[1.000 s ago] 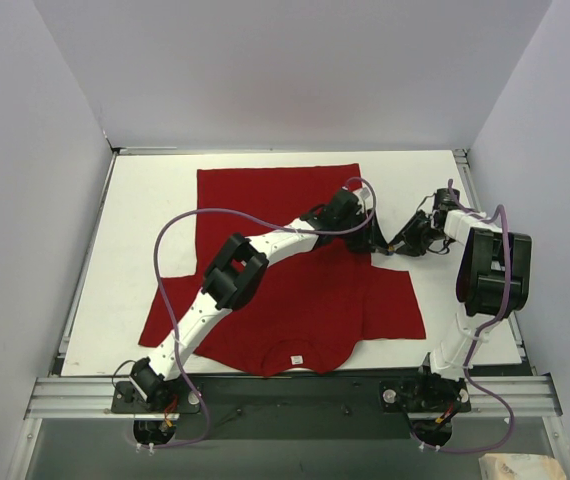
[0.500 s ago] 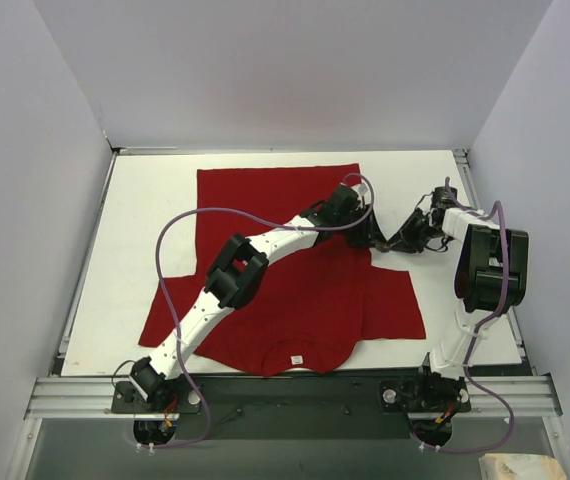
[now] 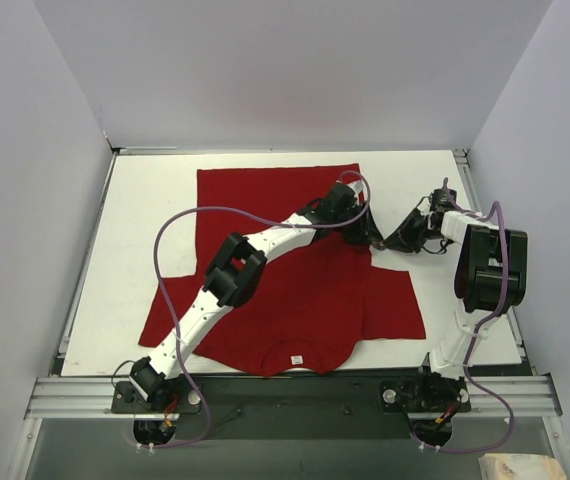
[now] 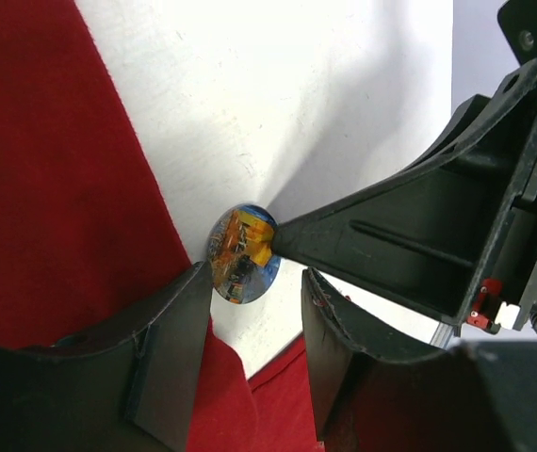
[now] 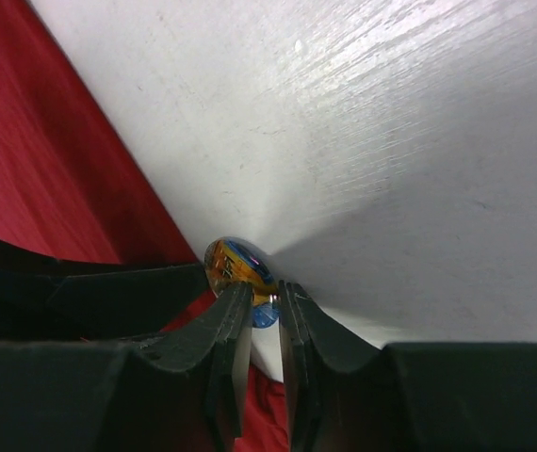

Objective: Pin the brooch onto the clothing

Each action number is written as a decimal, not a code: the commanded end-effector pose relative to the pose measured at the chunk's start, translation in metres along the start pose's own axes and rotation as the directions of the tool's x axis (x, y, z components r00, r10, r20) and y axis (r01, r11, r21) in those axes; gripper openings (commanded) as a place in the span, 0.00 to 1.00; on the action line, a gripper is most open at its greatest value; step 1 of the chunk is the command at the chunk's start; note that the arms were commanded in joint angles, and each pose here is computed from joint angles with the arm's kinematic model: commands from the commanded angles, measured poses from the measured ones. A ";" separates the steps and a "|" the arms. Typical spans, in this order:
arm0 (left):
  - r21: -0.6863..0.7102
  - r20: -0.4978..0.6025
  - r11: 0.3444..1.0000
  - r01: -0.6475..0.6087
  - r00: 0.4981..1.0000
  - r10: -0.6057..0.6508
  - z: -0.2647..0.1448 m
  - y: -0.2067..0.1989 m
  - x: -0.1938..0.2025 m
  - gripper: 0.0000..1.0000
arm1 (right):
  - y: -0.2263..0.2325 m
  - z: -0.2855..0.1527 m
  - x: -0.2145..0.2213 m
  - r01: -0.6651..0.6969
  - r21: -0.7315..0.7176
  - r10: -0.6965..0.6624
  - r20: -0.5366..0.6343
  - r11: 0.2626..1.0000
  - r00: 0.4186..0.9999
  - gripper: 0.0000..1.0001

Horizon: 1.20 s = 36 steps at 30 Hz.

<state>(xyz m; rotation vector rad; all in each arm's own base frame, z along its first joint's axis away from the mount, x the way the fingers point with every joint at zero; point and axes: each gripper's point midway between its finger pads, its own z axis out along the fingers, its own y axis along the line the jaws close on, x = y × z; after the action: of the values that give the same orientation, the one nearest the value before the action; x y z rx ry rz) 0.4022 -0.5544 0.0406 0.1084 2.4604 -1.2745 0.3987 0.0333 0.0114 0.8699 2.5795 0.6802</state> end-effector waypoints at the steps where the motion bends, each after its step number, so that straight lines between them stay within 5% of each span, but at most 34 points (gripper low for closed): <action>1: -0.136 -0.057 0.990 0.031 0.998 -0.039 0.010 0.054 0.024 0.53 | 0.021 -0.013 0.003 0.024 -0.085 -0.025 -0.003 0.996 1.000 0.21; 4: -0.140 -0.053 0.990 0.034 0.998 -0.041 0.008 0.057 0.022 0.53 | 0.018 -0.016 0.000 0.028 -0.075 -0.027 0.012 0.997 1.000 0.28; 5: -0.141 -0.052 0.989 0.036 0.998 -0.044 0.007 0.058 0.021 0.53 | 0.019 -0.016 -0.001 0.031 -0.076 -0.029 0.019 0.997 0.999 0.42; 7: -0.140 -0.053 0.990 0.032 0.998 -0.039 0.006 0.058 0.021 0.53 | 0.019 -0.017 -0.002 0.036 -0.073 -0.034 0.027 0.997 0.999 0.54; 11: -0.135 -0.050 0.991 0.025 0.998 -0.032 0.004 0.055 0.018 0.52 | 0.016 -0.018 -0.009 0.045 -0.046 -0.042 0.059 0.998 0.997 0.58; 21: -0.142 -0.072 0.990 0.011 0.997 -0.022 0.003 0.058 0.024 0.47 | 0.013 0.008 0.003 0.066 0.024 -0.066 -0.008 0.997 0.998 0.51; 24: -0.146 -0.079 0.989 0.014 0.997 -0.025 0.004 0.061 0.026 0.43 | 0.009 0.012 0.006 0.061 0.041 -0.060 -0.021 0.997 0.998 0.37; 30: -0.154 -0.081 0.988 0.018 0.996 -0.031 0.006 0.065 0.027 0.43 | 0.004 0.013 0.004 0.054 0.068 -0.053 -0.021 0.996 0.998 0.35; 36: -0.142 -0.093 0.990 0.019 0.995 -0.032 0.008 0.061 0.030 0.42 | 0.014 0.014 0.014 0.009 -0.004 -0.009 -0.064 1.000 0.998 0.27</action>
<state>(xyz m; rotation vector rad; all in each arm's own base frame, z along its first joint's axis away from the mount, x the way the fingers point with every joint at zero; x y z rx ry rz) 0.4087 -0.5449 0.0347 0.1085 2.4688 -1.2623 0.4129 0.0424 0.0133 0.7917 2.5827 0.6357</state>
